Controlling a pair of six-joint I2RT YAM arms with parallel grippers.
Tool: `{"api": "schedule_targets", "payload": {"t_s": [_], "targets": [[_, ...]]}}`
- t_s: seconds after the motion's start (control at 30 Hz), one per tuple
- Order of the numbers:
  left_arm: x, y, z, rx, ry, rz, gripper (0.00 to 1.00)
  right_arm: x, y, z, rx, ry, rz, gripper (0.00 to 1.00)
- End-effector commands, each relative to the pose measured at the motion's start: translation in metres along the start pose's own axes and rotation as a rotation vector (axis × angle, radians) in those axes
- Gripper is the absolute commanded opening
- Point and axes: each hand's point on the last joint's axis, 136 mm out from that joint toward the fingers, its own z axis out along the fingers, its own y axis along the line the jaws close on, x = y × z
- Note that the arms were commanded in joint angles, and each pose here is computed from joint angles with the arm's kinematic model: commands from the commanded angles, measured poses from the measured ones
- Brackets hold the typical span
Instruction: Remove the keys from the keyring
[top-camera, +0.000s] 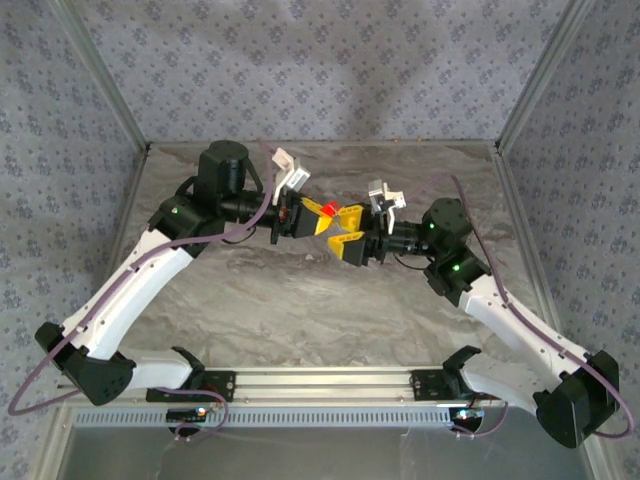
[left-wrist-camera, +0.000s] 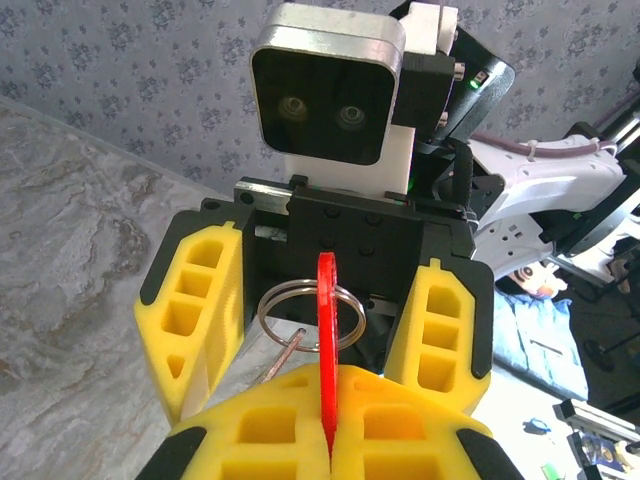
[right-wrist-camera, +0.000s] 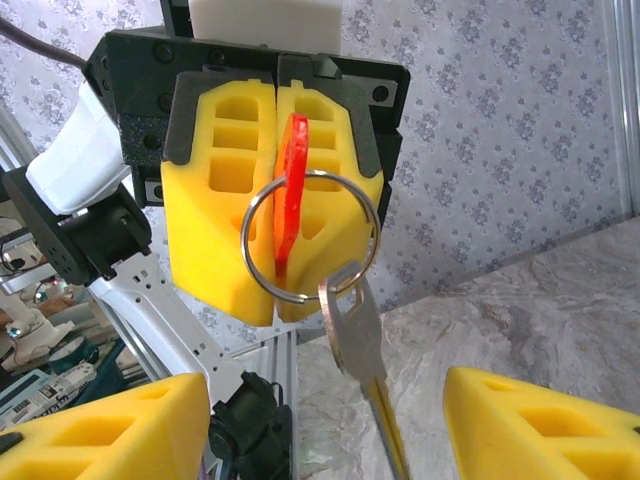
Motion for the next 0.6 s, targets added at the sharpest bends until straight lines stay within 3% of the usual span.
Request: {"api": "schedule_targets", "payload": {"t_s": [0.0, 0.3, 0.57], "targets": [[-0.011, -0.013, -0.006, 0.038, -0.034, 0.034, 0.0, -0.022, 0.01, 0.002, -0.009, -0.048, -0.075, 0.62], [-0.009, -0.015, -0.007, 0.04, -0.037, 0.034, 0.0, -0.034, 0.008, 0.001, 0.038, -0.093, -0.099, 0.51], [-0.008, -0.014, -0.007, 0.035, -0.041, 0.035, 0.0, -0.038, 0.006, -0.001, 0.065, -0.109, -0.107, 0.26]]}}
